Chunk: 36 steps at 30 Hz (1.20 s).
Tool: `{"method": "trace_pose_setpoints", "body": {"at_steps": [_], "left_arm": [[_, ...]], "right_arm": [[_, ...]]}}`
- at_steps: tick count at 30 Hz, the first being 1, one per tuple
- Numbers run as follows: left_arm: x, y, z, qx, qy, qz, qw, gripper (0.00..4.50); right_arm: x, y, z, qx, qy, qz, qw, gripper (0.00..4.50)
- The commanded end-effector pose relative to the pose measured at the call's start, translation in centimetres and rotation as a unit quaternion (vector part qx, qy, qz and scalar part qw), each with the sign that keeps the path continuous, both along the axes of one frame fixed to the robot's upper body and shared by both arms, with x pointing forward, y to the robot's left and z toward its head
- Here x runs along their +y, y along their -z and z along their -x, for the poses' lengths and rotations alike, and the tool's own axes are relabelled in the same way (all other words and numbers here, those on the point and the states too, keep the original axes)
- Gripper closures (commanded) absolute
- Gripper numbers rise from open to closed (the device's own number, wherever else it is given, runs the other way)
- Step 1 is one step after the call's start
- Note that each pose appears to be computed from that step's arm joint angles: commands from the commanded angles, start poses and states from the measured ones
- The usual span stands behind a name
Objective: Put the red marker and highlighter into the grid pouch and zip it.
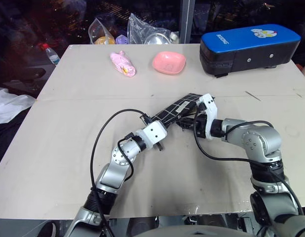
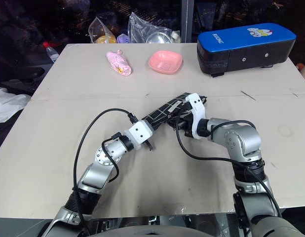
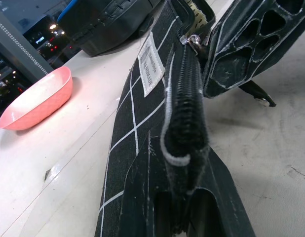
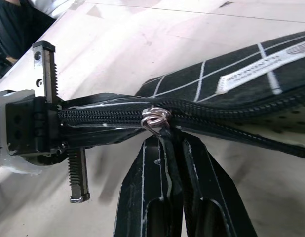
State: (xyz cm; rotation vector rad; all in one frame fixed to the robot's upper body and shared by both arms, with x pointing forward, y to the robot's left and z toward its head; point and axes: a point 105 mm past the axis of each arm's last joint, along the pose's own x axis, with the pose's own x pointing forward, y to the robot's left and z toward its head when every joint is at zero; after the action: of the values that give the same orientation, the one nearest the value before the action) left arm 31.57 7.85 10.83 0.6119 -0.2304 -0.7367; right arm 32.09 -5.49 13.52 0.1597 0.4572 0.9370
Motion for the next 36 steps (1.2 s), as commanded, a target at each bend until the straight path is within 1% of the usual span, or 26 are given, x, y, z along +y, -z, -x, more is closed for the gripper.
{"method": "trace_pose_setpoints", "body": {"at_steps": [1,7,11,15,16,18,21,23,25,30,31,32,33,34,35,36], "left_arm": [[0.1,-0.7,0.2,-0.013,-0.002,0.012,1.0,4.5],[0.2,-0.6,0.2,-0.013,-0.005,0.013,1.0,4.5],[0.3,-0.5,0.2,-0.012,-0.007,0.013,1.0,4.5],[0.3,-0.5,0.2,-0.012,-0.007,0.014,1.0,4.5],[0.3,-0.5,0.2,-0.011,-0.008,0.014,1.0,4.5],[0.4,-0.4,0.2,-0.01,-0.01,0.014,1.0,4.5],[0.6,-0.4,0.0,-0.011,-0.016,0.012,1.0,4.5],[0.9,-0.4,-0.1,-0.012,-0.021,0.011,1.0,4.5],[1.3,-0.5,-0.3,-0.013,-0.029,0.01,0.999,4.5],[2.0,-0.6,-0.6,-0.018,-0.043,0.008,0.999,4.5],[2.1,-0.7,-0.7,-0.019,-0.045,0.008,0.999,4.5],[2.3,-0.8,-0.7,-0.02,-0.046,0.01,0.999,4.5],[2.5,-1.0,-0.8,-0.022,-0.049,0.011,0.998,4.5],[2.7,-1.1,-0.8,-0.024,-0.052,0.013,0.998,3.99],[2.9,-1.2,-0.8,-0.025,-0.054,0.013,0.998,3.85],[3.3,-1.4,-0.8,-0.031,-0.061,0.01,0.998,3.45]], "right_arm": [[-2.0,-2.5,-1.3,-0.038,0.031,-0.021,0.999,4.43],[-4.7,-3.4,-2.7,-0.042,0.076,-0.027,0.996,4.43],[-7.2,-3.9,-3.8,-0.049,0.117,-0.022,0.992,4.43],[-8.3,-4.1,-4.4,-0.054,0.14,-0.018,0.989,4.43],[-10.4,-4.2,-5.6,-0.06,0.186,-0.008,0.981,4.43],[-13.2,-4.4,-6.8,-0.066,0.245,0.006,0.967,4.43],[-14.6,-4.2,-7.4,-0.067,0.275,0.013,0.959,4.43],[-15.7,-4.2,-7.9,-0.075,0.309,0.02,0.948,4.43],[-15.9,-4.1,-8.0,-0.078,0.309,0.021,0.948,4.43],[-14.2,-3.5,-6.4,-0.08,0.232,0.024,0.969,4.43],[-14.1,-3.4,-6.2,-0.084,0.222,0.028,0.971,4.03],[-14.1,-3.3,-6.0,-0.089,0.213,0.032,0.972,3.88],[-14.1,-3.2,-5.8,-0.094,0.202,0.037,0.974,3.57],[-14.1,-3.0,-5.6,-0.096,0.19,0.041,0.976,3.02],[-14.1,-2.8,-5.4,-0.097,0.18,0.046,0.978,2.69],[-14.2,-2.3,-5.0,-0.099,0.165,0.058,0.98,2.04]]}}
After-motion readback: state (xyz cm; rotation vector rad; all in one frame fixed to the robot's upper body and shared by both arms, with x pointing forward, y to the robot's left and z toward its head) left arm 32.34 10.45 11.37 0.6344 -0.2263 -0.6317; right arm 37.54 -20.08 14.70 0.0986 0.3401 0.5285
